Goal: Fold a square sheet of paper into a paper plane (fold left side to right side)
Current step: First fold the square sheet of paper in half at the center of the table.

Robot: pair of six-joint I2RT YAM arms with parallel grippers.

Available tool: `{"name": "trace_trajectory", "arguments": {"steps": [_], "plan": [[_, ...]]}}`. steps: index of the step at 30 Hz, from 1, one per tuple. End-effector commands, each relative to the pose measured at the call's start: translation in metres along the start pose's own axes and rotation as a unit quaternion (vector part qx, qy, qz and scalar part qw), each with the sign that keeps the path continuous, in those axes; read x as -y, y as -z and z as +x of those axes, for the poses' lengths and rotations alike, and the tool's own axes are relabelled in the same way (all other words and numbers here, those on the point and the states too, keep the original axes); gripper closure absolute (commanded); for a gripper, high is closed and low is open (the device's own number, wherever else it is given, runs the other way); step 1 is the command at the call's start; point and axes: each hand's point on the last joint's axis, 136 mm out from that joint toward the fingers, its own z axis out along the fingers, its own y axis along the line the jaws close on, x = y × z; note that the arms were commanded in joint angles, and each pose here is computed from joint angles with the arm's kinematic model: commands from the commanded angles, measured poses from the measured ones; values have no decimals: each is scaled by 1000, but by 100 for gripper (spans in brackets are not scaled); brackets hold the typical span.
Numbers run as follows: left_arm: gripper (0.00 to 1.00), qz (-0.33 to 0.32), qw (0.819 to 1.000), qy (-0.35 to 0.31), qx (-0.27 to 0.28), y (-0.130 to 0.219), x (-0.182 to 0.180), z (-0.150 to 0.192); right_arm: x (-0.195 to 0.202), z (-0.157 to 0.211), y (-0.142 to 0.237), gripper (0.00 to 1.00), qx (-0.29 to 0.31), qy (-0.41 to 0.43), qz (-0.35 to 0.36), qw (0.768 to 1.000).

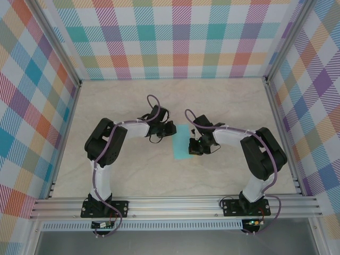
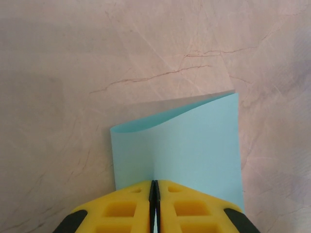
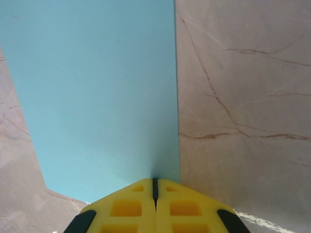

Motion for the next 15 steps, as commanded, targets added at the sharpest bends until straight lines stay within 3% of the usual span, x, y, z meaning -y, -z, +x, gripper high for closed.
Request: {"name": "trace_trajectory", "arguments": {"steps": [1,15], "plan": [[88,-43,999,11,21,-2,-31,-19,51,32,-17,95,-50,-16,100,994],[88,-41,998,27,42,4,-47,-59,50,34,-18,95,-52,-17,94,994]]}}
